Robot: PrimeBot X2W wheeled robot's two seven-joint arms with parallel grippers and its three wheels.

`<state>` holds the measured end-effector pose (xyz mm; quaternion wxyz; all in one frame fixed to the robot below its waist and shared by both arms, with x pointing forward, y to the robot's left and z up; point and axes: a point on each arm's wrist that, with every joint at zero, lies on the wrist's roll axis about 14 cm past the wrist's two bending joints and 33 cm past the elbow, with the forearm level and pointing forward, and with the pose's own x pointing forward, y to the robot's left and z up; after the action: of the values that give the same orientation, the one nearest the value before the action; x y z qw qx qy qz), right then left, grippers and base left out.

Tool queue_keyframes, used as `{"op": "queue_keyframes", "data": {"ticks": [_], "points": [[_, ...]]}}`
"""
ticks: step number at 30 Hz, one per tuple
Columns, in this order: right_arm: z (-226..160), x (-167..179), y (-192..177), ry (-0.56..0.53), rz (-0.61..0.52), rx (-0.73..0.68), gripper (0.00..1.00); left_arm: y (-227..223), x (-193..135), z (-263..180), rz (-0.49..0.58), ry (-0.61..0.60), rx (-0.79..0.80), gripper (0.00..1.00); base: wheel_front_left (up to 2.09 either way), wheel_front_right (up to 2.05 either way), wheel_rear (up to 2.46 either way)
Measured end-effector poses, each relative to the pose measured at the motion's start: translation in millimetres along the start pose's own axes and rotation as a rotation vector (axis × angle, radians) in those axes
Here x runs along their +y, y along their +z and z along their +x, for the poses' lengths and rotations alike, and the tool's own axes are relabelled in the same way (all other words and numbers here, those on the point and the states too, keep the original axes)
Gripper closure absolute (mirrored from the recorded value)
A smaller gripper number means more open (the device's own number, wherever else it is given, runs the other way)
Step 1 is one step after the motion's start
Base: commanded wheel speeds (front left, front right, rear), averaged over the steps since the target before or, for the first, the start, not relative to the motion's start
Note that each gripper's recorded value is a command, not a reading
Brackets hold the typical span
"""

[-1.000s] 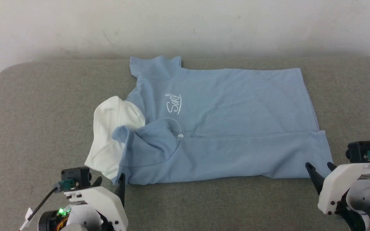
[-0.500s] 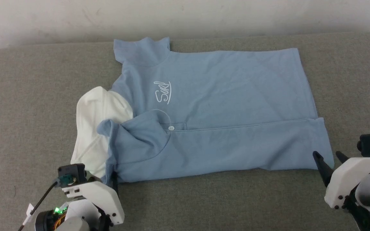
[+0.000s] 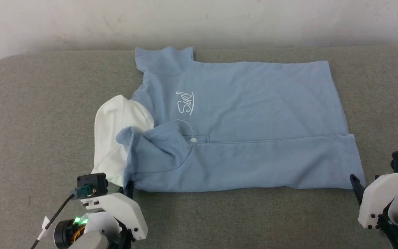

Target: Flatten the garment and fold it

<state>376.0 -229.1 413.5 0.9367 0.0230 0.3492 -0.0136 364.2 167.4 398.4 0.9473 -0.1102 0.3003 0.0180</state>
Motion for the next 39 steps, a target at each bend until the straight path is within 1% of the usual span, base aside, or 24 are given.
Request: {"op": "queue_keyframes", "data": {"ticks": [5,9,12,13,14,18,23,29,32,35,39], "points": [[12,3,-10,-0.003,0.006,0.058,0.0,18,-5,-10,-0.004,-0.02,-0.067,1.0,0.0,0.0,0.0],[23,7,-19,0.006,0.02,0.097,0.0,24,-4,-12,0.001,-0.019,-0.085,1.0,0.0,0.0,0.0],[30,10,-28,0.008,0.009,0.136,0.0,24,-4,-12,0.001,-0.016,-0.083,1.0,0.0,0.0,0.0],[32,10,-29,0.01,0.006,0.142,0.55,24,-4,-12,0.001,-0.017,-0.081,1.0,0.0,0.0,0.0],[34,11,-28,0.01,0.008,0.142,1.0,23,-4,-12,0.002,-0.016,-0.077,1.0,0.0,0.0,0.0],[38,12,-22,0.014,0.022,0.119,1.0,22,-3,-13,0.006,-0.013,-0.074,1.0,0.0,0.0,0.0],[31,10,-15,0.017,0.037,0.085,1.0,23,0,-20,0.019,-0.011,-0.083,1.0,0.0,0.0,0.0],[6,2,-7,0.028,0.025,0.053,1.0,21,6,-38,0.038,-0.008,-0.086,1.0,0.0,0.0,0.0],[-10,-1,-5,0.036,0.028,0.044,1.0,14,10,-49,0.044,-0.004,-0.061,1.0,0.0,0.0,0.0],[-27,-6,-12,0.031,0.021,0.06,1.0,3,13,-61,0.046,-0.004,-0.028,1.0,0.0,0.0,0.0],[-45,-14,-34,0.018,0.046,0.119,1.0,-24,13,-76,0.023,-0.012,0.057,1.0,0.0,0.0,0.0]]}}
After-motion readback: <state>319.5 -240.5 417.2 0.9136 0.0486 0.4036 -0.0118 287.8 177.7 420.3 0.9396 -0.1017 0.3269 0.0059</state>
